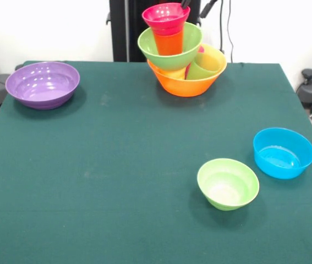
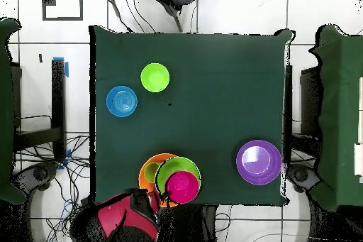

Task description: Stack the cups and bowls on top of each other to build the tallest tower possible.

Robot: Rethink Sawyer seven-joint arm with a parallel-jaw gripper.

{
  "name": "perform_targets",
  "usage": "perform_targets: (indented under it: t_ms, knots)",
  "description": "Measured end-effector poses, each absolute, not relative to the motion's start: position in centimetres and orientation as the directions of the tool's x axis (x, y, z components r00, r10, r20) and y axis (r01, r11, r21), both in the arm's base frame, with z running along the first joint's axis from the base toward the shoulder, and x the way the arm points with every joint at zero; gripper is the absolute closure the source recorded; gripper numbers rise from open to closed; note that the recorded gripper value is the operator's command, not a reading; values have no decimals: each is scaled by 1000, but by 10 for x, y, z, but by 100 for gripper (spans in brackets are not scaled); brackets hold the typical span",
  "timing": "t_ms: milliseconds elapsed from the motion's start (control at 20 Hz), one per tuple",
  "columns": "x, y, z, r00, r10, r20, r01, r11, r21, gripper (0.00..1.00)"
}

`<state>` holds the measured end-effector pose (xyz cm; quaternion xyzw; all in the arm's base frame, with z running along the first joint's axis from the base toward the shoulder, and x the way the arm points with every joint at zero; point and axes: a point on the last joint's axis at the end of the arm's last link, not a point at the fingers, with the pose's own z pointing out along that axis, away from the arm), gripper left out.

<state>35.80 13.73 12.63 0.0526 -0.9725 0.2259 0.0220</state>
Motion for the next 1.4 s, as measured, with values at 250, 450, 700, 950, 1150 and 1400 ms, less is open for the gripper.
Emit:
perform_targets:
  t_ms: [250,450,700,950,1150,1400]
  knots:
    - [356,136,124,-993,-91,75,-115,891,-440,0]
    - [356,135,124,-993,-90,74,-113,890,-442,0]
    - [357,137,126,-993,-97,67,-117,886,-449,0]
    - [358,139,128,-993,-105,61,-121,883,-453,0]
    - [360,139,129,-993,-108,55,-121,882,-455,0]
    - [362,141,131,-993,-113,46,-121,880,-459,0]
